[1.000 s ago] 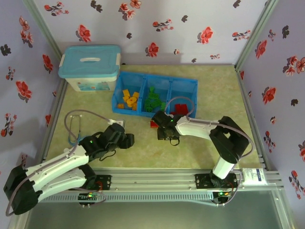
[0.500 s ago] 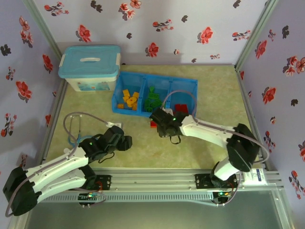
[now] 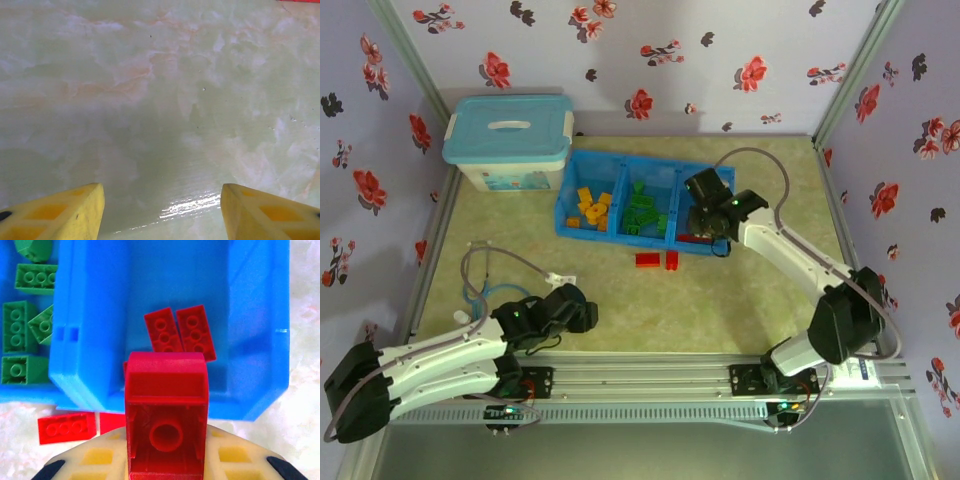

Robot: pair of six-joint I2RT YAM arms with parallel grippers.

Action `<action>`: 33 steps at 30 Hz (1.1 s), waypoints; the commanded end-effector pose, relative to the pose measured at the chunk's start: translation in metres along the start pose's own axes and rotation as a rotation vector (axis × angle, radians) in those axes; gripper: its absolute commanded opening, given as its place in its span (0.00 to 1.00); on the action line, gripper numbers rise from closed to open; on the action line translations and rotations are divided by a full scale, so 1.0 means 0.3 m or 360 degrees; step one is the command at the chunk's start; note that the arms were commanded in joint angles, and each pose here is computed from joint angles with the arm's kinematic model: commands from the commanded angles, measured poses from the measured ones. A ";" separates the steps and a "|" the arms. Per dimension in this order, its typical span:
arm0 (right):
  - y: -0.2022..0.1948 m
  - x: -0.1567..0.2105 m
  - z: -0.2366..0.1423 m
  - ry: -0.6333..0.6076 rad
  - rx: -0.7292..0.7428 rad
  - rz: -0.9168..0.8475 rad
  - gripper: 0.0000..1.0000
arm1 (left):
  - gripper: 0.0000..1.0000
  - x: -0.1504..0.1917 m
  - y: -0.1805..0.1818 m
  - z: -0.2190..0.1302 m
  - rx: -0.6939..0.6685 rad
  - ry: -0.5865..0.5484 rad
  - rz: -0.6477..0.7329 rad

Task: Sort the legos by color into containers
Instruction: Place the lego in the container.

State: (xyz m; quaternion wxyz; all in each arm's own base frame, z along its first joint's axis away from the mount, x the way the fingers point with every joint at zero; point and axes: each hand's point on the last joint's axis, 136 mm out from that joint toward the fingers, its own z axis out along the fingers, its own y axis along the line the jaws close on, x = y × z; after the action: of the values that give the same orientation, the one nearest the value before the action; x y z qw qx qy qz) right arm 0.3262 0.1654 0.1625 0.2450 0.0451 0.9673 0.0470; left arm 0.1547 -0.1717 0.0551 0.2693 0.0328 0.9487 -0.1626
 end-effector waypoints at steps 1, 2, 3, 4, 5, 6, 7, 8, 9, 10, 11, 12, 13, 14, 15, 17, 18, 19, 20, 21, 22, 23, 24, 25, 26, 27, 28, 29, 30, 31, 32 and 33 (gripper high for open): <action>0.011 -0.033 0.049 0.0082 -0.0046 -0.0055 0.26 | 0.63 -0.007 0.005 -0.002 -0.0012 -0.0057 -0.0034; 0.004 -0.046 0.067 0.0097 -0.0038 -0.0045 0.26 | 0.63 -0.005 0.005 -0.002 -0.0014 -0.0060 -0.0032; -0.001 -0.055 0.091 0.0121 -0.0026 -0.0038 0.26 | 0.63 -0.004 0.003 -0.003 -0.0010 -0.0063 -0.0034; -0.006 -0.058 0.110 0.0145 -0.0017 -0.0035 0.26 | 0.63 -0.001 0.003 -0.002 -0.0010 -0.0062 -0.0031; -0.007 -0.067 0.127 0.0163 -0.0010 -0.0030 0.26 | 0.63 0.001 0.002 -0.003 -0.0010 -0.0061 -0.0029; -0.008 -0.072 0.145 0.0181 -0.0007 -0.0026 0.25 | 0.63 0.003 0.001 -0.004 -0.0010 -0.0060 -0.0025; -0.007 -0.075 0.160 0.0194 -0.0004 -0.0025 0.26 | 0.63 0.004 0.001 -0.005 -0.0011 -0.0061 -0.0023; -0.007 -0.080 0.174 0.0204 0.0001 -0.0021 0.26 | 0.63 0.003 0.000 -0.008 -0.0010 -0.0067 -0.0022; -0.007 -0.082 0.187 0.0216 0.0007 -0.0021 0.26 | 0.63 0.004 0.001 -0.008 -0.0012 -0.0069 -0.0023; -0.006 -0.085 0.197 0.0224 0.0015 -0.0021 0.26 | 0.63 0.004 0.001 -0.009 -0.0009 -0.0073 -0.0026; -0.004 -0.087 0.206 0.0233 0.0020 -0.0024 0.26 | 0.63 0.003 0.001 -0.010 -0.0006 -0.0079 -0.0029; -0.003 -0.086 0.215 0.0242 0.0026 -0.0024 0.27 | 0.63 0.003 0.000 -0.011 -0.0002 -0.0081 -0.0028; -0.003 -0.087 0.222 0.0245 0.0032 -0.0027 0.27 | 0.63 0.000 -0.003 -0.012 0.0002 -0.0085 -0.0028; -0.005 -0.086 0.229 0.0250 0.0041 -0.0027 0.27 | 0.63 -0.001 -0.006 -0.012 0.0004 -0.0087 -0.0025; -0.006 -0.086 0.234 0.0253 0.0049 -0.0026 0.29 | 0.63 -0.003 -0.009 -0.013 0.0007 -0.0089 -0.0022; -0.006 -0.085 0.232 0.0254 0.0052 -0.0022 0.57 | 0.63 -0.006 -0.012 -0.015 0.0007 -0.0087 -0.0014; 0.002 -0.082 0.226 0.0248 0.0040 -0.0031 0.73 | 0.63 -0.009 -0.014 -0.017 0.0007 -0.0090 -0.0012; 0.006 -0.083 0.215 0.0230 0.0042 -0.0042 0.76 | 0.64 -0.012 -0.017 -0.018 0.0010 -0.0092 -0.0012; 0.008 -0.085 0.201 0.0205 0.0052 -0.0055 0.77 | 0.65 -0.016 -0.023 -0.020 0.0015 -0.0096 -0.0011; 0.007 -0.086 0.182 0.0183 0.0072 -0.0064 0.78 | 0.65 -0.023 -0.031 -0.022 0.0026 -0.0103 -0.0009; 0.009 -0.087 0.163 0.0162 0.0082 -0.0076 0.78 | 0.66 -0.031 -0.039 -0.024 0.0034 -0.0111 -0.0012; 0.011 -0.087 0.139 0.0135 0.0090 -0.0088 0.78 | 0.68 -0.043 -0.055 -0.030 0.0048 -0.0117 -0.0010; 0.012 -0.083 0.121 0.0115 0.0099 -0.0094 0.78 | 0.69 -0.051 -0.067 -0.034 0.0056 -0.0118 -0.0005; 0.021 -0.081 0.092 0.0082 0.0089 -0.0102 0.78 | 0.71 -0.066 -0.084 -0.041 0.0064 -0.0125 0.0002; 0.028 -0.075 0.068 0.0057 0.0073 -0.0100 0.78 | 0.72 -0.082 -0.102 -0.046 0.0069 -0.0130 0.0009; 0.035 -0.066 0.050 0.0039 0.0059 -0.0104 0.78 | 0.73 -0.096 -0.118 -0.049 0.0074 -0.0134 0.0018; 0.042 -0.056 0.022 0.0008 0.0036 -0.0105 0.78 | 0.74 -0.113 -0.137 -0.049 0.0077 -0.0140 0.0035; 0.045 -0.043 0.000 -0.0015 0.0024 -0.0104 0.78 | 0.75 -0.130 -0.156 -0.046 0.0075 -0.0138 0.0053; 0.045 -0.031 -0.018 -0.0033 0.0008 -0.0094 0.78 | 0.75 -0.144 -0.172 -0.041 0.0075 -0.0131 0.0066; 0.049 -0.015 -0.039 -0.0055 -0.0026 -0.0081 0.78 | 0.75 -0.163 -0.194 -0.035 0.0076 -0.0120 0.0083; 0.049 0.008 -0.050 -0.0066 -0.0055 -0.0067 0.79 | 0.76 -0.180 -0.213 -0.027 0.0080 -0.0108 0.0096; 0.049 0.027 -0.071 -0.0087 -0.0095 -0.0047 0.79 | 0.76 -0.197 -0.230 -0.016 0.0082 -0.0097 0.0108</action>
State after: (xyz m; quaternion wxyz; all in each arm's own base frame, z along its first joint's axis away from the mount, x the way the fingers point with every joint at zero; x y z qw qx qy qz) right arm 0.3228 0.1870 0.1756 0.2578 -0.0012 0.9642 0.0628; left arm 0.1773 -0.2174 0.0962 0.2916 0.0469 0.9397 -0.1726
